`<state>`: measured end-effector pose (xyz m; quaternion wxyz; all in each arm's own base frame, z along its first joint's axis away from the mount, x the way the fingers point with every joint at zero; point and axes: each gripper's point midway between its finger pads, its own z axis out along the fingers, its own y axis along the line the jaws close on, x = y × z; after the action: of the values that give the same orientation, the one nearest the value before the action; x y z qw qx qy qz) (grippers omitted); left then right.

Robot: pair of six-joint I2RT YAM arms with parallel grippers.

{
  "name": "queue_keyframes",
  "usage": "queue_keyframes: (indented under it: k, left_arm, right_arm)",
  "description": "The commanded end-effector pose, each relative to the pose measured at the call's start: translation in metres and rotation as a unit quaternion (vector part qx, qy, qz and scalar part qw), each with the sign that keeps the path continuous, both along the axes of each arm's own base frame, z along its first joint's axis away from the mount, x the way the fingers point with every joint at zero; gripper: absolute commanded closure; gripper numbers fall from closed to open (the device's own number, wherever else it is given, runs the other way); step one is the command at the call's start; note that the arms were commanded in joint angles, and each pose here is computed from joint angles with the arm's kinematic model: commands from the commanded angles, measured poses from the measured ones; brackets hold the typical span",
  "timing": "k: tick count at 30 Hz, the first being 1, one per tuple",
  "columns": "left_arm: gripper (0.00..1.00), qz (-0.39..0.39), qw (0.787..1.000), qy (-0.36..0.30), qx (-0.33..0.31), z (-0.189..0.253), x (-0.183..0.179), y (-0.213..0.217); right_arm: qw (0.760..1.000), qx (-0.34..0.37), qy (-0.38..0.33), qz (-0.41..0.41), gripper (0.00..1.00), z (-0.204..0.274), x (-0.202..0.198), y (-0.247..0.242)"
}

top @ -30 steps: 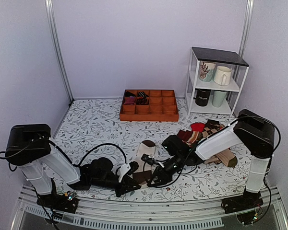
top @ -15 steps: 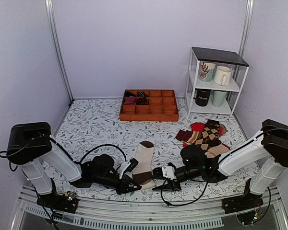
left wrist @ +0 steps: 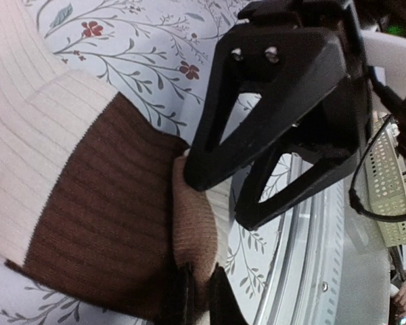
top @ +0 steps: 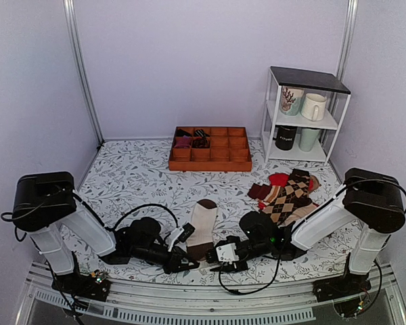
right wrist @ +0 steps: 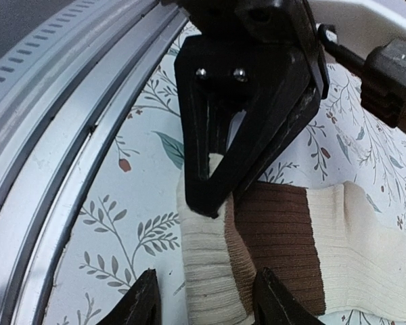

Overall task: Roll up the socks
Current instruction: Roll the sock at the center of the board.

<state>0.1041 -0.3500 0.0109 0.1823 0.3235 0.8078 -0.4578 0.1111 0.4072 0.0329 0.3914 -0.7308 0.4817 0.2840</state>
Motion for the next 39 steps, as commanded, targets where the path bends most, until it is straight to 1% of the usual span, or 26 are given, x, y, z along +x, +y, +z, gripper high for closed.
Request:
queue_keyframes:
  k: [1,4,6,8,10,13,15,17,19,24,26,27,28,29,30,32,34,37,39]
  left_arm:
    - [1.00,-0.010,0.977,0.105,0.185,-0.083,-0.043,0.074]
    - [1.00,-0.009,0.978,0.105,0.181,-0.082,-0.043,0.074]
    - [1.00,-0.012,0.978,0.106,0.178,-0.081,-0.045,0.074]
    - [1.00,-0.014,0.978,0.107,0.177,-0.082,-0.045,0.074]
    - [1.00,-0.014,0.978,0.107,0.178,-0.083,-0.046,0.075]
    - [1.00,-0.017,0.978,0.110,0.178,-0.084,-0.048,0.076]
    - [1.00,-0.018,0.978,0.110,0.177,-0.084,-0.048,0.076]
    - [1.00,-0.017,0.978,0.110,0.177,-0.084,-0.048,0.077]
    - [1.00,-0.015,0.978,0.109,0.176,-0.084,-0.048,0.077]
    - [1.00,-0.016,0.981,0.102,0.167,-0.079,-0.044,0.073]
    - [0.99,-0.011,0.982,0.087,0.165,-0.076,-0.037,0.070]
    - [0.93,-0.005,0.983,0.074,0.166,-0.073,-0.032,0.069]
    - [0.84,0.003,0.984,0.056,0.169,-0.070,-0.024,0.066]
    - [0.77,0.010,0.984,0.036,0.174,-0.066,-0.015,0.064]
    - [0.72,0.019,0.983,0.014,0.180,-0.062,-0.006,0.061]
    - [0.56,0.036,0.982,-0.039,0.183,-0.046,0.015,0.054]
    - [0.48,0.053,0.979,-0.096,0.169,-0.023,0.034,0.047]
    - [0.33,0.093,0.969,-0.175,0.146,0.011,0.057,0.050]
    - [0.30,0.112,0.961,-0.220,0.125,0.030,0.064,0.057]
  right_arm:
    - [0.999,-0.035,-0.019,-0.017,0.52,-0.024,0.008,-0.001]
    - [0.998,-0.045,-0.019,-0.026,0.57,-0.029,0.010,-0.003]
    - [0.997,-0.055,-0.024,-0.039,0.58,-0.034,0.014,-0.004]
    - [0.996,-0.064,-0.033,-0.058,0.58,-0.040,0.020,-0.008]
    - [0.995,-0.058,-0.047,-0.069,0.55,-0.038,0.024,-0.008]
    - [0.994,-0.063,-0.055,-0.066,0.52,-0.039,0.026,-0.007]
    - [0.994,-0.080,-0.051,-0.054,0.53,-0.045,0.023,-0.008]
    - [0.994,-0.090,-0.038,-0.042,0.57,-0.049,0.017,-0.010]
    - [0.994,-0.098,-0.019,-0.041,0.63,-0.051,0.011,-0.014]
    - [0.987,-0.142,0.029,-0.061,0.80,-0.067,0.005,-0.026]
    - [0.983,-0.159,0.056,-0.071,0.86,-0.070,0.000,-0.030]
    - [0.981,-0.164,0.069,-0.073,0.88,-0.070,-0.002,-0.030]
    - [0.979,-0.169,0.086,-0.077,0.89,-0.070,-0.005,-0.032]
    - [0.976,-0.175,0.099,-0.079,0.90,-0.070,-0.007,-0.033]
    - [0.972,-0.184,0.117,-0.085,0.90,-0.071,-0.009,-0.034]
    - [0.962,-0.200,0.158,-0.096,0.90,-0.072,-0.011,-0.032]
    - [0.949,-0.213,0.210,-0.102,0.91,-0.075,-0.016,-0.034]
    - [0.921,-0.232,0.288,-0.124,0.91,-0.079,-0.018,-0.037]
    - [0.897,-0.243,0.342,-0.138,0.91,-0.081,-0.020,-0.039]
